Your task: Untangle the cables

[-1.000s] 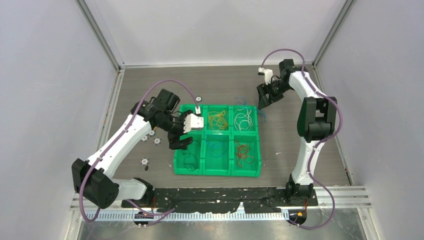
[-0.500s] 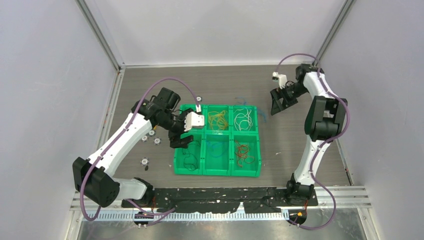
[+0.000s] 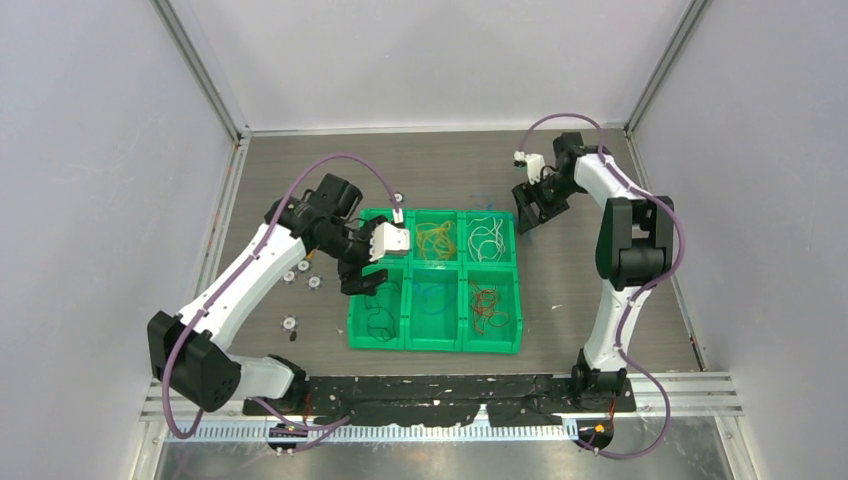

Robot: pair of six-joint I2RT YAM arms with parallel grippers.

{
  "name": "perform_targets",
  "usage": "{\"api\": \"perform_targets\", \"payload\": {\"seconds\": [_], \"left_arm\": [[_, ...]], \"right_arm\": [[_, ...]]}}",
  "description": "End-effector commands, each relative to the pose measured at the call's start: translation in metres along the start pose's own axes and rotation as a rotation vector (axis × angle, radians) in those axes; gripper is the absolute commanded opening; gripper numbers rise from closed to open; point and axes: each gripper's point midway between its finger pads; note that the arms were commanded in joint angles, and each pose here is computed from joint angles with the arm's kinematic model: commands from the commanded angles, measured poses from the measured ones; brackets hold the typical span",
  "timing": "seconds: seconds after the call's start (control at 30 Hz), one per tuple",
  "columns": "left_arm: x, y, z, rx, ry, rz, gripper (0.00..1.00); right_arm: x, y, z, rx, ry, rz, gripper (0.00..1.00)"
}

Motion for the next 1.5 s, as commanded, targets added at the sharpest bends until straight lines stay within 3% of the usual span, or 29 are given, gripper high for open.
{"api": "perform_targets", "payload": {"seconds": [0.0, 0.2, 0.37, 0.5, 0.63, 0.7, 1.03, 1.27, 1.47], "left_arm": [[-0.013, 0.006, -0.012, -0.056, -0.045, 0.037, 0.83], [-0.013, 0.010, -0.012, -0.084, -0.049, 0.040, 0.83], [-0.012, 0.014, -0.012, -0.104, -0.045, 0.051, 0.83], [-0.017, 0.027, -0.014, -0.158, -0.062, 0.020, 0.83], [-0.032, 0.051, -0.025, -0.247, -0.119, -0.060, 0.87], [-0.045, 0.067, -0.036, -0.302, -0.171, -0.107, 0.99], [-0.142, 0.120, -0.108, -0.483, -0.511, -0.177, 1.00], [-0.204, 0.110, -0.149, -0.441, -0.688, -0.089, 1.00], [-0.239, 0.058, -0.147, -0.281, -0.754, 0.061, 1.00]], "right_arm": [[-0.011, -0.059, 0.002, 0.257, -0.011, 0.107, 0.69], [-0.006, -0.068, 0.014, 0.329, 0.076, 0.059, 0.44], [-0.007, -0.101, -0.019, 0.342, 0.047, 0.099, 0.07], [-0.040, -0.099, -0.073, 0.286, -0.123, 0.063, 0.06], [-0.086, -0.066, -0.141, 0.276, -0.342, -0.054, 0.06], [-0.109, -0.047, -0.173, 0.276, -0.452, -0.101, 0.05], [-0.184, 0.064, -0.306, 0.141, -0.901, -0.293, 0.05], [-0.182, 0.138, -0.332, 0.028, -0.967, -0.425, 0.05], [-0.156, 0.191, -0.298, -0.078, -0.885, -0.529, 0.05]]}}
Point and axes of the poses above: each gripper's point midway between its finger pads, its own z axis out along the fingers, its own y axis along the line the jaws close on, x = y × z, and after that the axes turned 2 degrees about -z, right-handed
